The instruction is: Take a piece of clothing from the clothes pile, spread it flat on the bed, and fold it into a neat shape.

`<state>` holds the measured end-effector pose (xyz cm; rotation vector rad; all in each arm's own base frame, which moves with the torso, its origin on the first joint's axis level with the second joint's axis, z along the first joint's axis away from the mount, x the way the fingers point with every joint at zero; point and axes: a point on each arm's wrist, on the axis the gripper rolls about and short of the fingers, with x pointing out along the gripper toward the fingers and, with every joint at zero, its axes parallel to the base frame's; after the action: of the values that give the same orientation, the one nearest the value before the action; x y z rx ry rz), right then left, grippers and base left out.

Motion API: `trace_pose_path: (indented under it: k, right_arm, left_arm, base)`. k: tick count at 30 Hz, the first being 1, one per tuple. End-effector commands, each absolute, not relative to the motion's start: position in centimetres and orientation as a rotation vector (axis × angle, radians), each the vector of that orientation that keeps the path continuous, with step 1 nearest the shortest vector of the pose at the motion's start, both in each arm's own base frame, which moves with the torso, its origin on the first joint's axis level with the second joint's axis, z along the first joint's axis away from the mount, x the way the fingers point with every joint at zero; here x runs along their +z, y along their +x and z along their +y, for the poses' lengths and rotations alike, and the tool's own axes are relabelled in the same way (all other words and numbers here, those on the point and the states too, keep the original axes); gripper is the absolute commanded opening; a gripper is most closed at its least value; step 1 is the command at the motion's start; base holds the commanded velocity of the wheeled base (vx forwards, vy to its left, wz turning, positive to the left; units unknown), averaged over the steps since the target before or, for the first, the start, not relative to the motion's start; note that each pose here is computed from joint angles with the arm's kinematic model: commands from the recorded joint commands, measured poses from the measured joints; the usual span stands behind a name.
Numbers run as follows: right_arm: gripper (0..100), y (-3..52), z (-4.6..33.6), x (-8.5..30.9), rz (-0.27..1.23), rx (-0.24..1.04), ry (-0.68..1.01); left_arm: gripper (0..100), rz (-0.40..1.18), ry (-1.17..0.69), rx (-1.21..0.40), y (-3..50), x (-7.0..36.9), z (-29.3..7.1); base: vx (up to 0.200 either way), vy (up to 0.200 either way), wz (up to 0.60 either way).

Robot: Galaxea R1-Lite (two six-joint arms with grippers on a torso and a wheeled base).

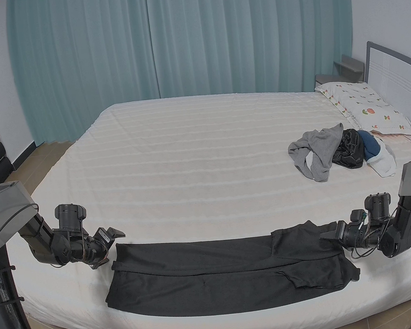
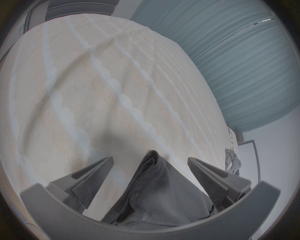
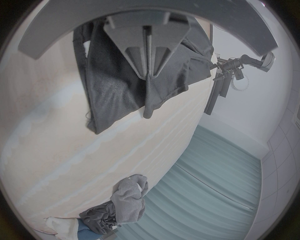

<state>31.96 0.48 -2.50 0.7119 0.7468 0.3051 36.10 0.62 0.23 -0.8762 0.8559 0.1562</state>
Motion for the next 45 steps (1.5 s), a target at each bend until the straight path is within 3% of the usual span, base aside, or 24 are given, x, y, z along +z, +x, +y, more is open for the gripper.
trace_pose_path:
  k: [1,13,32,33,45]
  right_arm:
    - [0,31.3,-0.2,-1.4,0.721,0.295,0.716]
    - [0,29.4,-0.5,-0.7,0.705,0.285,0.714]
    - [0,26.7,-0.5,-2.6,0.775,0.328,0.503]
    - [100,26.7,-0.5,-2.6,0.772,0.329,0.502]
    - [100,27.9,-0.3,2.0,0.615,0.322,0.541]
  left_arm:
    - [100,0.856,-0.877,0.157,36.1,0.3,0.6]
    - [100,0.859,-0.877,0.159,36.0,0.2,0.6]
    - [100,0.864,-0.88,0.162,35.3,0.6,0.7]
    - [100,0.864,-0.881,0.163,35.3,0.7,0.7]
    - [100,0.918,-0.845,0.107,31.8,2.3,-1.4]
  base:
    - [0.0,0.0,0.0]
    - [0.0,0.0,0.0]
    - [0.0,0.0,0.0]
    - [0.0,0.0,0.0]
    - [0.0,0.0,0.0]
